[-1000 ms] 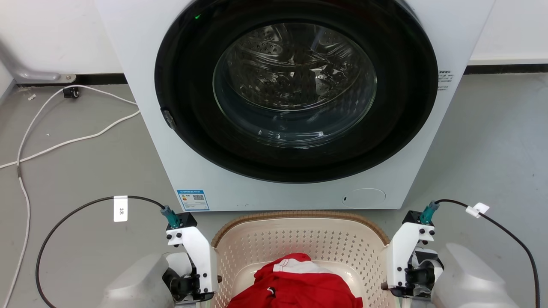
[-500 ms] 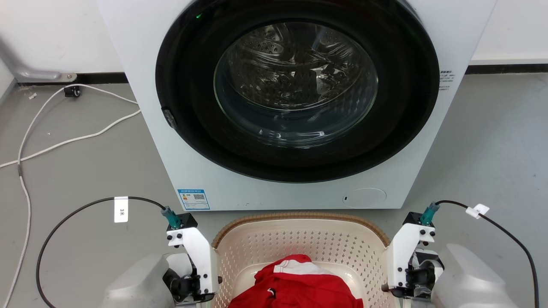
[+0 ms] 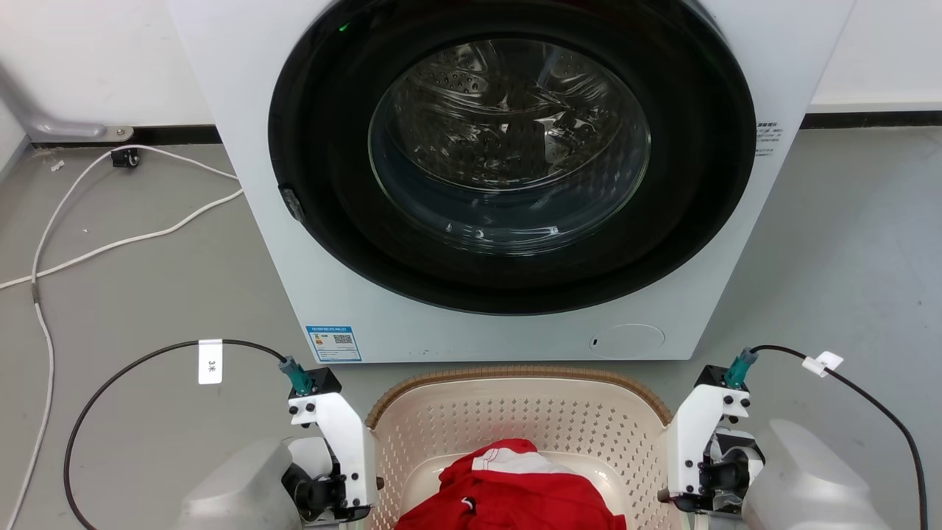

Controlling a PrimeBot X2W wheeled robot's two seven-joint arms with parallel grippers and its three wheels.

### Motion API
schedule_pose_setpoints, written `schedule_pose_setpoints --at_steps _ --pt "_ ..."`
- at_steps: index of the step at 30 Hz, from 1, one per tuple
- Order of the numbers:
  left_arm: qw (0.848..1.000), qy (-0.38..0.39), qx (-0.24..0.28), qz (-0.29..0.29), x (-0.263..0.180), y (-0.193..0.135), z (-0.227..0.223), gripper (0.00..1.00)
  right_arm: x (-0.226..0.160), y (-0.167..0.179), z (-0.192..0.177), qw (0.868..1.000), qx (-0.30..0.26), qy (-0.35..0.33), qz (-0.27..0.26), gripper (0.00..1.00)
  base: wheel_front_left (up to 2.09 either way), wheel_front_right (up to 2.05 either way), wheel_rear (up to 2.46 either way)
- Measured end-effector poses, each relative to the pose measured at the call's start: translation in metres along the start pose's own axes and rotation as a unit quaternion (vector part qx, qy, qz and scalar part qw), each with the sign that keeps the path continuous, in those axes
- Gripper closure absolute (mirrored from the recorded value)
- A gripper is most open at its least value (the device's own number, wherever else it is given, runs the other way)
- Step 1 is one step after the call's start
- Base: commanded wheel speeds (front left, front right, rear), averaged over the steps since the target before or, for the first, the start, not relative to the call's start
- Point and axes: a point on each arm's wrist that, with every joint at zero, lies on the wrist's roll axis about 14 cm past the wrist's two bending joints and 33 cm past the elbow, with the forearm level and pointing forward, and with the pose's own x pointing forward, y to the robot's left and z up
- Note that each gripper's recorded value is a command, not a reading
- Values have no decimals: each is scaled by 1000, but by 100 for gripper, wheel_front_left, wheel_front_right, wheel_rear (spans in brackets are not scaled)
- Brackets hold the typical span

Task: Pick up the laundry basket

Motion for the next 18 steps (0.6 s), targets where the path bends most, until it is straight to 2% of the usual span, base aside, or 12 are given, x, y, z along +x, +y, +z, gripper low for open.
schedule_pose_setpoints --at_steps 18 --pt "1000 0 1 -1 1 -1 -1 100 0 -2 -1 1000 5 1 -3 100 0 0 0"
